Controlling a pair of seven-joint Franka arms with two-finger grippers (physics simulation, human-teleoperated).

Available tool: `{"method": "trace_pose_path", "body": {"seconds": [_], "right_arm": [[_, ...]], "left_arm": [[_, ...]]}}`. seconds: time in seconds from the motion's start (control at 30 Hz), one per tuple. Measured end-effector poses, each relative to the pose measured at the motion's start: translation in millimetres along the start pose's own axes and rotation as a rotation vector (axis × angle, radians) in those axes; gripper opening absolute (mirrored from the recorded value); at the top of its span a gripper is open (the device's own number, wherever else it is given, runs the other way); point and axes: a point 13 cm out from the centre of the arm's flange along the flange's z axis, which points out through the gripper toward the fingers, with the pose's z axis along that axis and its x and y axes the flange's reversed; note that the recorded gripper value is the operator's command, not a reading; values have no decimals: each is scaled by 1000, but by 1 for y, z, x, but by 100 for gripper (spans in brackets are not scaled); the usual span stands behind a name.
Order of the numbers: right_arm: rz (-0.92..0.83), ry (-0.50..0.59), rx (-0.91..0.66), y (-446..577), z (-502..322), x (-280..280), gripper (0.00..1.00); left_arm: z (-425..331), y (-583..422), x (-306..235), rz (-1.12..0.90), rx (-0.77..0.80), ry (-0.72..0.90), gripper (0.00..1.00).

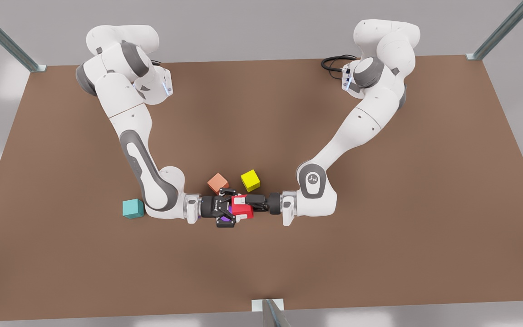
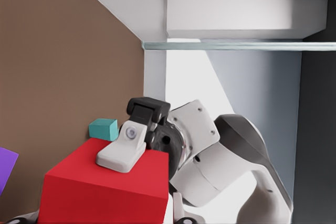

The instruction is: Pick up red wooden cube and pass to hand red wooden cube and place in blue wooden cube

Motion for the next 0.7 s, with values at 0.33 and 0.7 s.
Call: {"method": "trace_pose_path", "body": {"seconds": [0.33, 0.7], "right_arm": [[-35, 106, -3, -34, -106, 25, 46], [-271, 1103, -805, 13, -344, 77, 47]], "left_arm": [[-154, -12, -71, 57, -24, -78, 100], [-433, -68, 93, 224, -1515, 483, 100]]}}
